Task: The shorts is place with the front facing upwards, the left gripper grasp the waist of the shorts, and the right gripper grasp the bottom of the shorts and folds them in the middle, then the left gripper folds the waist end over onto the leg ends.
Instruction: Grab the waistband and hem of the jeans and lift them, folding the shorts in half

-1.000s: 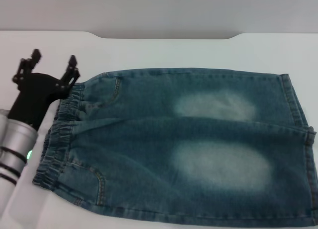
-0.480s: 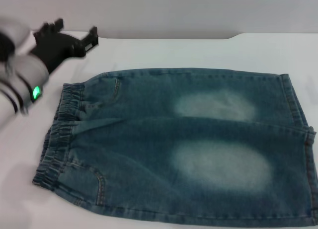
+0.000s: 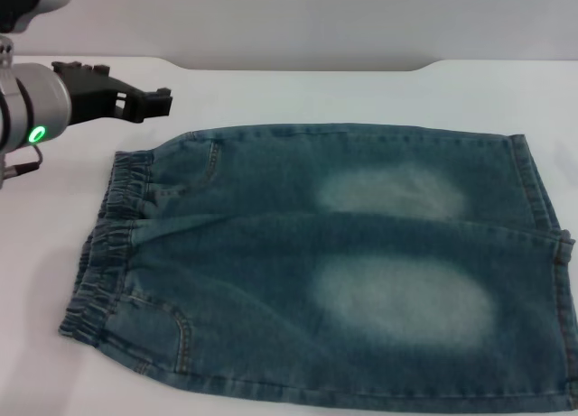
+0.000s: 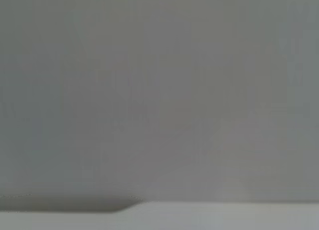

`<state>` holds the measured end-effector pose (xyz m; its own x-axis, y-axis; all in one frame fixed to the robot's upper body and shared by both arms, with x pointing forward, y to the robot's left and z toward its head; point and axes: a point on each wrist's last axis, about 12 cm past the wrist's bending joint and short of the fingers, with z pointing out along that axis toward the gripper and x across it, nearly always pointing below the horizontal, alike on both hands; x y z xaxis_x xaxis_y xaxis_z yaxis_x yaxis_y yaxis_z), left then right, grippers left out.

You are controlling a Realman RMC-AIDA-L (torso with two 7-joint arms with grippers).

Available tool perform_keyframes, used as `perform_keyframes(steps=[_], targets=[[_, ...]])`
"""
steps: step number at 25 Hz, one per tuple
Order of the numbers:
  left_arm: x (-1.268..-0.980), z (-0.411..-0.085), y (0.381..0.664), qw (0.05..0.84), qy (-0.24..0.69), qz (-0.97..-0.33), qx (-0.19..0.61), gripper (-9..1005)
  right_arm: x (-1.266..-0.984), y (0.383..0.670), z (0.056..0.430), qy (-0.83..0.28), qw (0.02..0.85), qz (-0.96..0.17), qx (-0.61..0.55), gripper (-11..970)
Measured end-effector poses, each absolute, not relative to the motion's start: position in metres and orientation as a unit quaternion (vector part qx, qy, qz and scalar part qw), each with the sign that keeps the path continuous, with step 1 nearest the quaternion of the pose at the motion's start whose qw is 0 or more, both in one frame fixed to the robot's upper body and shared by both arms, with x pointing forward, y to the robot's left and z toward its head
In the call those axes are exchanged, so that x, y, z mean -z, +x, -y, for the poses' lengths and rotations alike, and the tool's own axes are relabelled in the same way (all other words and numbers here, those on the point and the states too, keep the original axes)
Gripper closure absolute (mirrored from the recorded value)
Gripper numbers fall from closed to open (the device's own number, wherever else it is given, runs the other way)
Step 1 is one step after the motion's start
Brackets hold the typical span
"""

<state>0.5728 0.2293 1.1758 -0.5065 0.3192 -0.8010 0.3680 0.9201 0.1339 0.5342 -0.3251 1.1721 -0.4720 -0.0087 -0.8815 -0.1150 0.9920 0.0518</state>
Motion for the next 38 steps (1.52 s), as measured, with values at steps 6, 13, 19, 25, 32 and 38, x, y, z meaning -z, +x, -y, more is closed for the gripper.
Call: perform_keyframes(steps=[6, 13, 19, 25, 32, 38], targets=[[-1.183, -0.239, 0.568, 0.41, 0.185, -0.893, 0.025, 160, -1.184, 0.527, 0.33, -0.059, 0.438, -0.896, -0.038, 356], [-1.196, -0.244, 0.559, 0.368, 0.192, -0.91, -0.003, 159, -1.199, 0.514, 0.319, -0.091, 0.365, -0.926, -0.008, 357], [-1.198, -0.242, 0.549, 0.306, 0.208, -0.929, -0.027, 158, -1.203, 0.5, 0.324, -0.073, 0.334, -0.94, -0.01, 357], [-1.188, -0.233, 0.543, 0.271, 0.227, -0.935, -0.022, 158, -1.183, 0.488, 0.328, -0.061, 0.286, -0.956, -0.028, 357], [-1.174, -0.228, 0.533, 0.222, 0.23, -0.947, -0.019, 157, -1.167, 0.479, 0.325, -0.051, 0.273, -0.958, -0.066, 357], [-1.169, -0.232, 0.524, 0.18, 0.221, -0.958, -0.025, 156, -1.163, 0.474, 0.326, -0.047, 0.27, -0.96, -0.065, 357]])
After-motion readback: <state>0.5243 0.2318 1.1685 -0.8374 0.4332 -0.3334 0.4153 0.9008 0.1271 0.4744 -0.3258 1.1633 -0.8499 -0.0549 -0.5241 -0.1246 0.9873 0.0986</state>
